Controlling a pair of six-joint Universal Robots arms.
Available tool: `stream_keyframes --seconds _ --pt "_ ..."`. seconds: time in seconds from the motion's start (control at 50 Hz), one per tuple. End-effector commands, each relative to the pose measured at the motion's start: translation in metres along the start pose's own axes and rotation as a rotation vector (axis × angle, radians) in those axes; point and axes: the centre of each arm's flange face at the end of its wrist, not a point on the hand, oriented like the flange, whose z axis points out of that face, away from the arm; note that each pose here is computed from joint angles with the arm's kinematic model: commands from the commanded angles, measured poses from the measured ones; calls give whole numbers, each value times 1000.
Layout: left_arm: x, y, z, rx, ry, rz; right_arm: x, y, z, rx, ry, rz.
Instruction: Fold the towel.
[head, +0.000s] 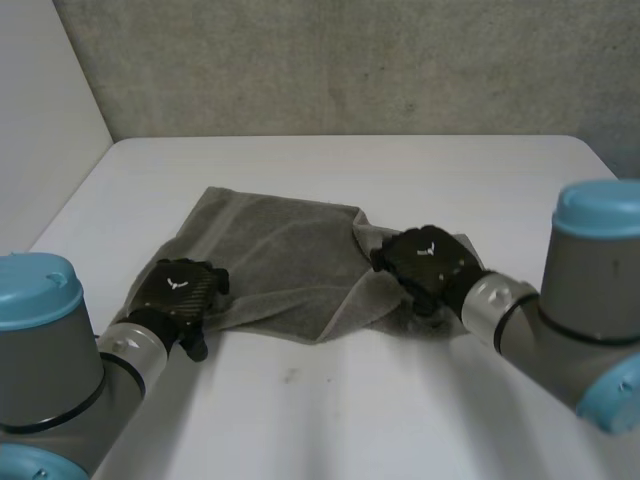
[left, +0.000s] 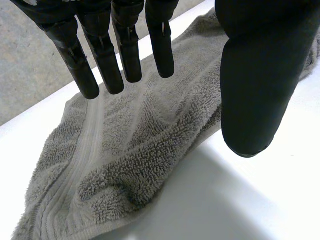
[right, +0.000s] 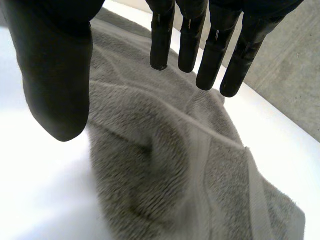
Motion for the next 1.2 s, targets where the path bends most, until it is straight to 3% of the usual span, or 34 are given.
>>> stream_keyframes --seconds 0.02,0.46,0.9,1.2 --pt "-3 7 -5 -22 -6 -5 19 -16 31 -46 -28 14" --pt "-6 13 -6 -38 -18 -12 41 1 108 -139 -110 65" --pt "-11 12 -7 -35 -35 -18 94 21 112 -144 -14 98" --pt "-11 13 -6 -38 -35 -19 93 36 111 -191 -40 85"
